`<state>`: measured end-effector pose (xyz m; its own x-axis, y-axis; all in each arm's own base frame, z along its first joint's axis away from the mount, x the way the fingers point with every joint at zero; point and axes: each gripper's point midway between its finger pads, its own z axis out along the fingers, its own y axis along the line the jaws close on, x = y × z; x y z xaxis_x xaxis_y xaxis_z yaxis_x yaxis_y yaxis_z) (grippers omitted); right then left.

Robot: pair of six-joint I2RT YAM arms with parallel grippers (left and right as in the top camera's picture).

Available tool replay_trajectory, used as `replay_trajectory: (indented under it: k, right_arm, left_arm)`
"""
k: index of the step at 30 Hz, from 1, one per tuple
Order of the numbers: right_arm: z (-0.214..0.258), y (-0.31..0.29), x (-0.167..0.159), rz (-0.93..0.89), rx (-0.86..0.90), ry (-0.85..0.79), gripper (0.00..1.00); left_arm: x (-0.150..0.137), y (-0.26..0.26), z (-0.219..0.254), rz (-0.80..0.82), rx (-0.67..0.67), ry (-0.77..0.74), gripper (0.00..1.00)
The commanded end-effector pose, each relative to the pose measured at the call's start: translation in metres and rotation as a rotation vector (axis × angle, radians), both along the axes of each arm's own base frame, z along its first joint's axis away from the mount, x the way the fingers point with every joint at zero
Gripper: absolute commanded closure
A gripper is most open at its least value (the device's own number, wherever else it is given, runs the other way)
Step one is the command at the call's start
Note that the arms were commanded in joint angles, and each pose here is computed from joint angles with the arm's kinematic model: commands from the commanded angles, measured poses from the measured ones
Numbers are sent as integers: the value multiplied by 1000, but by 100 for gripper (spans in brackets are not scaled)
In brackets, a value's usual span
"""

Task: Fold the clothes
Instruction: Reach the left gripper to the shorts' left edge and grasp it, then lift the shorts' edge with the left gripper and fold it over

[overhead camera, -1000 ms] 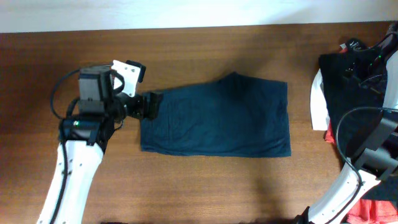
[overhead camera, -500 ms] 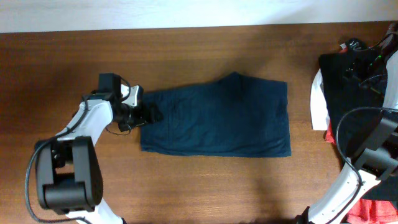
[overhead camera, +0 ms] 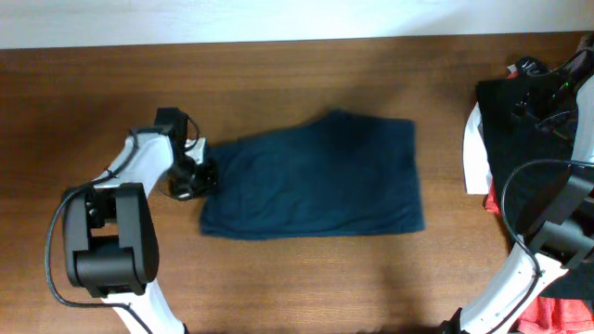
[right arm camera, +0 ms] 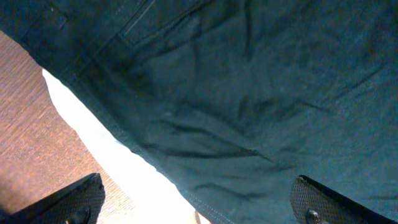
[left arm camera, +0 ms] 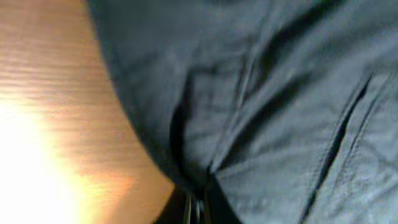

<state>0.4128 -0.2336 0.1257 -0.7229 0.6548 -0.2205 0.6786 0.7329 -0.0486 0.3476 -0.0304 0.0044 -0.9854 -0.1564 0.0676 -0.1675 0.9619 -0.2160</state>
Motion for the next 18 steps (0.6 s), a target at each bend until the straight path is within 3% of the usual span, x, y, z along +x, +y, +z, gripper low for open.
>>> replay_trajectory:
  k: [1, 5, 8, 15, 18]
  right_arm:
    - [12, -2, 1, 1, -18, -24, 2]
    - [12, -2, 1, 1, -18, -24, 1]
    - [12, -2, 1, 1, -18, -24, 1]
    - [12, -2, 1, 1, -18, -24, 2]
    - [12, -2, 1, 1, -18, -24, 1]
  left_arm:
    - [29, 62, 47, 59, 275, -15, 99]
    - [46, 77, 178, 51, 415, -107, 99]
    - [50, 46, 234, -4, 427, -222, 99]
    - [49, -78, 237, -264, 370, -326, 99]
    - [43, -137, 181, -393, 290, -207, 99]
